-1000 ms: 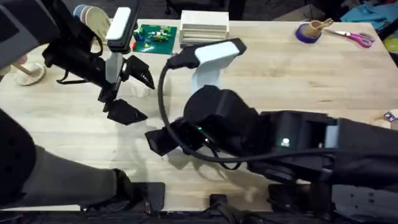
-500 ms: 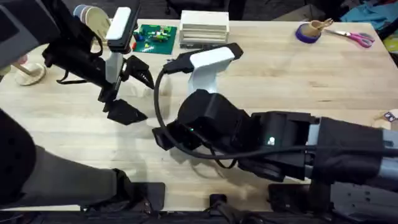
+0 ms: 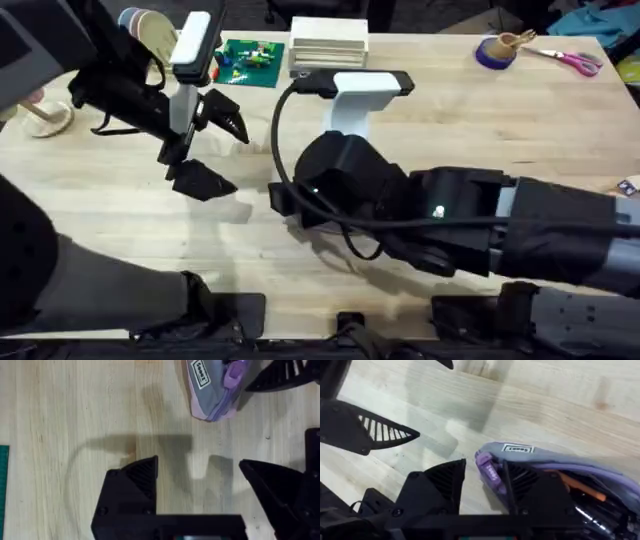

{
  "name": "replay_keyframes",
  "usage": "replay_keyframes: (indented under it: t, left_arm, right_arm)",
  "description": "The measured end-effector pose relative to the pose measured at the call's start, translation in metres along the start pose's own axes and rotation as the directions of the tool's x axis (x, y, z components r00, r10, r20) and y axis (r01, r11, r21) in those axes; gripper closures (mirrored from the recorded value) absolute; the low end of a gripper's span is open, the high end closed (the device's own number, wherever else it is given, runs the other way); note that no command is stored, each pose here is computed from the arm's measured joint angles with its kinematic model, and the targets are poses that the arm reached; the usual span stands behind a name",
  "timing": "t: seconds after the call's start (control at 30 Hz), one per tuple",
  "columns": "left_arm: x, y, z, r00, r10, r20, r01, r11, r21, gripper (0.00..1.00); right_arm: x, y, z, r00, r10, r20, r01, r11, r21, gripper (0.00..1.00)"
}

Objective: Unzip the bag, pick up the pens from the table one at a time and place them inside, then zip the bag closed.

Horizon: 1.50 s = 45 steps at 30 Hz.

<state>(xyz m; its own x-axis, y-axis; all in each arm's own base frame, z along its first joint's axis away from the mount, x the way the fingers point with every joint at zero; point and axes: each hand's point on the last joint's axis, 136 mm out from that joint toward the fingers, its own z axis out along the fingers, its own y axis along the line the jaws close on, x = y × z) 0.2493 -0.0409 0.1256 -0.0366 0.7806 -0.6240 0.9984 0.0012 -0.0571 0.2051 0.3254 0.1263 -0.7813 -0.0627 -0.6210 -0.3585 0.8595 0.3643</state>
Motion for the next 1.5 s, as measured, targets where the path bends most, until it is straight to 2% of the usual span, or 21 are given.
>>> replay_keyframes:
  t: [0.33, 1.0, 1.13, 1.17, 1.3, 1.5]
  left_arm:
    - [0.000, 0.000, 0.000, 1.000, 0.000, 0.000, 0.000, 1.000, 0.000, 0.007]
    - [0.000, 0.000, 0.000, 1.000, 0.000, 0.000, 0.000, 1.000, 0.000, 0.007]
    - [0.000, 0.000, 0.000, 1.000, 0.000, 0.000, 0.000, 1.000, 0.000, 0.007]
    - [0.000, 0.000, 0.000, 1.000, 0.000, 0.000, 0.000, 1.000, 0.000, 0.007]
    - [0.000, 0.000, 0.000, 1.000, 0.000, 0.000, 0.000, 1.000, 0.000, 0.007]
    - [0.000, 0.000, 0.000, 1.000, 0.000, 0.000, 0.000, 1.000, 0.000, 0.007]
  right_arm:
    - [0.005, -0.007, 0.012, 0.997, 0.071, -0.007, -0.071, 0.997, 0.035, 0.569]
    - [-0.011, -0.007, 0.012, 0.991, 0.116, 0.061, -0.118, 0.992, 0.033, 0.586]
    - [-0.014, -0.010, 0.012, 0.990, 0.119, 0.073, -0.122, 0.992, 0.044, 0.686]
    - [-0.016, -0.012, 0.012, 0.989, 0.121, 0.080, -0.125, 0.991, 0.051, 0.787]
    - [-0.017, -0.013, 0.013, 0.989, 0.124, 0.084, -0.128, 0.990, 0.055, 0.957]
    - [-0.017, -0.013, 0.013, 0.989, 0.123, 0.084, -0.128, 0.990, 0.055, 0.970]
